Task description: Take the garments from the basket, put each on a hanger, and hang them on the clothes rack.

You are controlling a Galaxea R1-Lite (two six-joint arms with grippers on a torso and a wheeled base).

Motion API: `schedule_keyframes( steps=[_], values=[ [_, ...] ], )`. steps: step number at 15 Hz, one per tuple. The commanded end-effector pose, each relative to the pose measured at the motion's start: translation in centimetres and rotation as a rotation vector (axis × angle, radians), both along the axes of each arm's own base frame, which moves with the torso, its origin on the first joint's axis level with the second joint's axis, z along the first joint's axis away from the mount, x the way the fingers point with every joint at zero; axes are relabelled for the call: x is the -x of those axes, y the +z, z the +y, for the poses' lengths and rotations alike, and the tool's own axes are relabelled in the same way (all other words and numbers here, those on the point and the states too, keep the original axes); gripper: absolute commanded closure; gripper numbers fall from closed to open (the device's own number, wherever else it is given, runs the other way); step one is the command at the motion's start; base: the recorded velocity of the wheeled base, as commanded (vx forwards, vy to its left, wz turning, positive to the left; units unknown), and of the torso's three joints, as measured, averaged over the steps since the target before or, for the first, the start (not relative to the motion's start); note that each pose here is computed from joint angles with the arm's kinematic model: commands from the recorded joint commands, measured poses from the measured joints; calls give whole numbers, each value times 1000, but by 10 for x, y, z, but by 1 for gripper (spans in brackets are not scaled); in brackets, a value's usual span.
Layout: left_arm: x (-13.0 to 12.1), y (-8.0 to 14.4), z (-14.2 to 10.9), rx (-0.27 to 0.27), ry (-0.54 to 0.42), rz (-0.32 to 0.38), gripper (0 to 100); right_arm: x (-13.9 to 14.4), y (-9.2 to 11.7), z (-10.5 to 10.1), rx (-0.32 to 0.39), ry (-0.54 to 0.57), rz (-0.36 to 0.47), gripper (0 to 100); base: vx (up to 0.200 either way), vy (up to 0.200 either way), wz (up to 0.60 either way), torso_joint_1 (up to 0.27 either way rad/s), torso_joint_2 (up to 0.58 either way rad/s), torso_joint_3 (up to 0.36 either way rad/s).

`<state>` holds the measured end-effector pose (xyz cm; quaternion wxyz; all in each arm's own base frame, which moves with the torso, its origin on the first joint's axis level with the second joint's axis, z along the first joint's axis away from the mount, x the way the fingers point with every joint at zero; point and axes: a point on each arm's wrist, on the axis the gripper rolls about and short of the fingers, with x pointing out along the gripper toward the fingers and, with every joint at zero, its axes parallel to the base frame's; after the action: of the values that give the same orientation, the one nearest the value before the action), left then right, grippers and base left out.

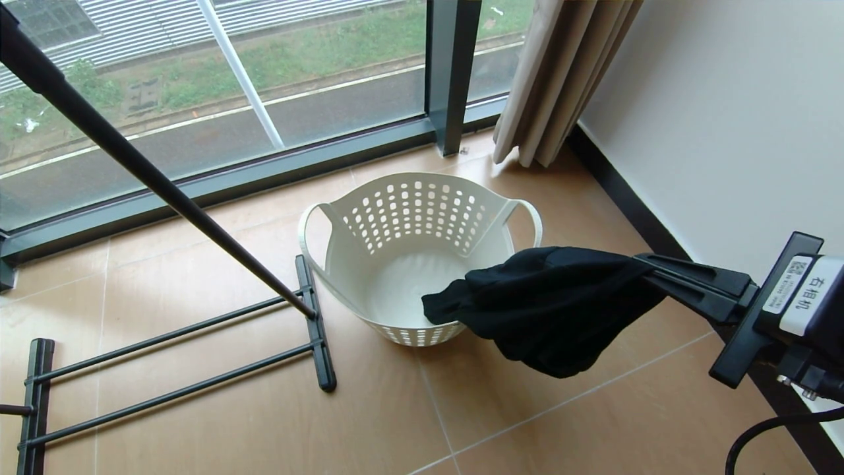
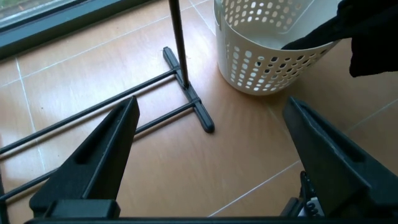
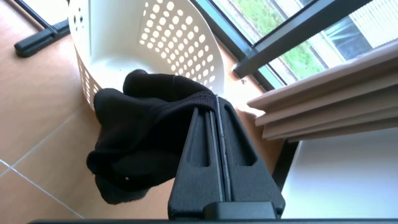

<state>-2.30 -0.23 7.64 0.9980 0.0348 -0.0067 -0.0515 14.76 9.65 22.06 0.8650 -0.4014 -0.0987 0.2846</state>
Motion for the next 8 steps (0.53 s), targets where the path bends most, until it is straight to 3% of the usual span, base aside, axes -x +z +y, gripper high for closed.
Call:
schedule_keyframes(
  steps=[1,2,8],
  values=[
    [0,0,0,5,1,1,0,4,2,-1,-8,7,-13,100,0,0,0,0,0,0],
    [0,0,0,34,0,4,0,4,2,-2,-7,7,-11,100,0,0,0,0,0,0],
    [0,0,0,38,0,3,0,2,1,-1,-7,5,-8,100,0,0,0,0,0,0]
  ],
)
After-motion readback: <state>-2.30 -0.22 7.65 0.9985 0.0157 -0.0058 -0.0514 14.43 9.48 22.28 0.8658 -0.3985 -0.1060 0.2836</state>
